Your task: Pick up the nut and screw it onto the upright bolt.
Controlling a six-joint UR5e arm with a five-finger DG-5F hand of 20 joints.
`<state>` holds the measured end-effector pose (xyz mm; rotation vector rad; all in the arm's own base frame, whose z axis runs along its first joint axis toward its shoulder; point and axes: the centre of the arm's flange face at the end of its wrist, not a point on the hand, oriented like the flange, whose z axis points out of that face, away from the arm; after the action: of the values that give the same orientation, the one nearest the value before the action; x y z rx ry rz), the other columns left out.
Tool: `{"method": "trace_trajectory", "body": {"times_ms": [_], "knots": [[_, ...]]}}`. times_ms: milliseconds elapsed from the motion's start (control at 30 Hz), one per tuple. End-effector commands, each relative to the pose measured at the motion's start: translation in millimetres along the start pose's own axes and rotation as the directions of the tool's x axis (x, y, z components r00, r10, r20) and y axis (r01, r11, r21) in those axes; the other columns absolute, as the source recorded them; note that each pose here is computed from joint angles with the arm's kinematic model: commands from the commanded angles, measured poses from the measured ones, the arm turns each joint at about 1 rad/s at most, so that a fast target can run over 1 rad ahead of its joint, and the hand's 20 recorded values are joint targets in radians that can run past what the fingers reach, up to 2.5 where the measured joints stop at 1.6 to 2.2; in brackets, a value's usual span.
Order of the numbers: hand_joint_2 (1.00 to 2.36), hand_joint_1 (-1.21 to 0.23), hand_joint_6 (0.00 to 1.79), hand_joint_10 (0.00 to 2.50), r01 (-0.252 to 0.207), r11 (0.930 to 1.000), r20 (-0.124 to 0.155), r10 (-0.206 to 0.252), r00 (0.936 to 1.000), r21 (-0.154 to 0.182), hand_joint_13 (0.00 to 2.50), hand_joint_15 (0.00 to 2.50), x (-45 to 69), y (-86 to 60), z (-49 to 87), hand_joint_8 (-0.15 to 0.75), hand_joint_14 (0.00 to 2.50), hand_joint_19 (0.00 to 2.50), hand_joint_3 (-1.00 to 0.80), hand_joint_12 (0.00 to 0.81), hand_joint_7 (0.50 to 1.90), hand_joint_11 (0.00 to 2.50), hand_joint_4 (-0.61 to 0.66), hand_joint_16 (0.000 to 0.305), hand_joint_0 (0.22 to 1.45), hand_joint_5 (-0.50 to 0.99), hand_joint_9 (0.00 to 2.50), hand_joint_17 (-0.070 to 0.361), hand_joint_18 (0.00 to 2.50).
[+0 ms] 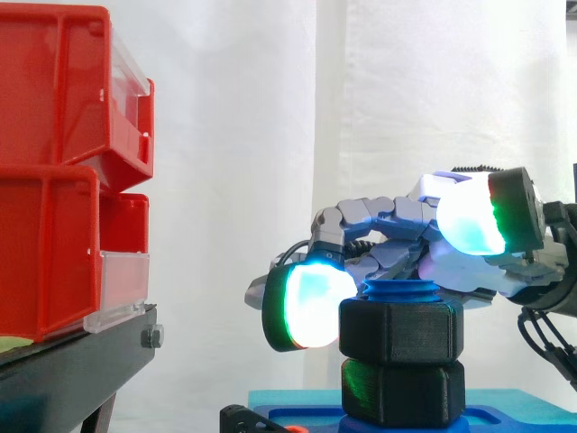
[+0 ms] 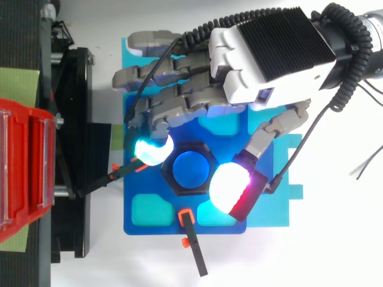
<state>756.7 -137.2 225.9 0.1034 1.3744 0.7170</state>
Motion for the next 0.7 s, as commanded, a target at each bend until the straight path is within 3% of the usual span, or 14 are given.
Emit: {"method": "trace_trajectory", "body": {"times_ms": [0,400,667], "knots": [[1.0,-0.2,0.5,0.0,0.008,0.9998,0.003,-0.008,1.0,-0.017,0.29,0.0,-9.2,-1.8,0.5,0.273,0.0,0.0,-0.5,0.331,1.35,0.0,0.15,0.037,0.43,-0.02,0.71,0.083,0.0],[1.0,-0.23,0.5,0.0,0.017,0.9994,0.004,-0.017,0.9998,-0.029,0.39,0.0,-19.8,-8.9,-3.9,0.264,0.0,0.0,-0.5,0.315,1.39,0.0,0.12,0.033,0.44,0.02,0.87,0.074,0.0],[1.0,-0.23,0.5,0.0,0.021,0.9994,0.0,-0.021,0.9998,-0.028,0.45,0.0,-19.0,-11.0,-5.9,0.244,0.0,0.0,-0.5,0.304,1.37,0.0,0.09,0.03,0.45,0.05,0.98,0.068,0.01]]}}
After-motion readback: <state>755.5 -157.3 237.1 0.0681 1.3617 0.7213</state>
